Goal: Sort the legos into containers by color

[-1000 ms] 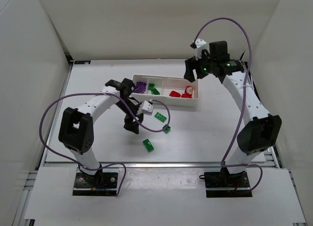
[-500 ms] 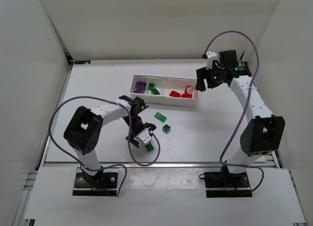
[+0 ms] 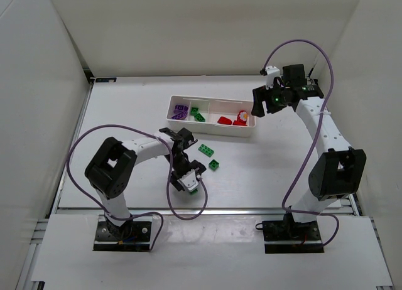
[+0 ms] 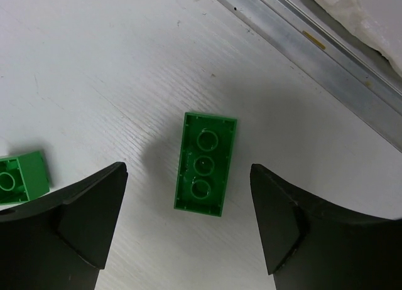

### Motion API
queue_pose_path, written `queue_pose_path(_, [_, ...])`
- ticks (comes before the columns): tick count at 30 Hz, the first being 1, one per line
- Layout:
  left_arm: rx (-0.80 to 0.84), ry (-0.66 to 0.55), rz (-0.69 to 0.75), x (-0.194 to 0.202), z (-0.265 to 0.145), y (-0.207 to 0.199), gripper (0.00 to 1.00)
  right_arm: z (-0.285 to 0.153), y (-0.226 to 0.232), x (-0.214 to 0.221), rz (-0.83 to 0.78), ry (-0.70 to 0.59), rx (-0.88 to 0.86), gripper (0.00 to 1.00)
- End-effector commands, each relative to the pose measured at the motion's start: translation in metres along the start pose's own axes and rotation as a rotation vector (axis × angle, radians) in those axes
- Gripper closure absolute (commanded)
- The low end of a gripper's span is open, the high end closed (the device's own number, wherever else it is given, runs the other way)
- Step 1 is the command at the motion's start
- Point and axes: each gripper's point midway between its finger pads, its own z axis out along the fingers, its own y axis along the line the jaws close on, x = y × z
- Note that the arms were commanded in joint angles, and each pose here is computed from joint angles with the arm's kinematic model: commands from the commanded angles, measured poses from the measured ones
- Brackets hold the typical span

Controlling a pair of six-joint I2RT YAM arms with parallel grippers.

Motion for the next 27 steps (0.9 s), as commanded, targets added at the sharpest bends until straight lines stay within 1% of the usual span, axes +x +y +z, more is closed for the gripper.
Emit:
queue_pose_path(1, [0.006, -0.016, 0.005, -0.001, 0.007, -0.001, 0.11, -0.009, 0.004, -0.010, -0.016, -0.031, -0.018, 0.22])
queue_pose_path(3, [0.019, -0.017, -0.005, 0.001, 0.011, -0.004, 0.12, -0.010, 0.005, -0.009, -0.019, -0.026, -0.026, 0.22])
queue_pose_path(6, [0.031, -0.012, -0.013, 0.003, 0.014, -0.004, 0.16, -0.011, 0.005, -0.006, -0.022, -0.010, -0.029, 0.22])
queue_pose_path(10, [0.049, -0.011, -0.040, 0.008, 0.019, -0.004, 0.17, -0.014, 0.001, -0.004, -0.020, -0.007, -0.031, 0.22])
queue_pose_path(12, [0.061, -0.005, -0.037, 0.008, 0.022, -0.005, 0.21, -0.015, -0.001, -0.003, -0.015, -0.007, -0.031, 0.22])
queue_pose_path(13, [0.070, -0.001, -0.048, 0.010, 0.024, -0.006, 0.28, -0.015, -0.002, -0.002, -0.013, -0.006, -0.031, 0.22])
queue_pose_path(14, [0.075, -0.002, -0.051, 0.008, 0.026, -0.007, 0.32, -0.015, -0.004, -0.002, -0.011, -0.005, -0.032, 0.22])
queue_pose_path(15, [0.075, 0.002, -0.054, 0.008, 0.026, -0.005, 0.42, -0.016, -0.005, -0.002, -0.010, -0.006, -0.033, 0.22])
queue_pose_path(16, [0.075, 0.009, -0.067, 0.009, 0.026, -0.005, 0.47, -0.016, -0.006, -0.001, -0.011, -0.006, -0.032, 0.22])
queue_pose_path(19, [0.061, 0.021, -0.075, 0.007, 0.026, 0.001, 0.59, -0.016, -0.007, -0.001, -0.016, -0.008, -0.035, 0.22])
queue_pose_path(21, [0.052, 0.019, -0.091, 0.005, 0.025, 0.005, 0.63, -0.017, -0.007, -0.003, -0.015, -0.015, -0.035, 0.22])
queue_pose_path(22, [0.045, 0.021, -0.094, 0.005, 0.023, 0.007, 0.67, -0.016, -0.008, -0.003, -0.014, -0.017, -0.036, 0.23])
queue_pose_path(24, [0.027, 0.019, -0.140, 0.002, 0.019, 0.012, 0.71, -0.017, -0.007, -0.004, -0.014, -0.020, -0.041, 0.23])
queue_pose_path(25, [-0.003, 0.029, -0.194, 0.000, 0.012, 0.023, 0.81, -0.017, -0.006, -0.004, -0.012, -0.021, -0.049, 0.23])
queue_pose_path(26, [-0.031, 0.042, -0.232, -0.001, 0.006, 0.030, 0.88, -0.017, -0.005, -0.005, -0.016, -0.027, -0.053, 0.23])
queue_pose_path(27, [-0.059, 0.051, -0.269, -0.002, -0.001, 0.038, 0.90, -0.019, -0.003, -0.008, -0.013, -0.038, -0.057, 0.24])
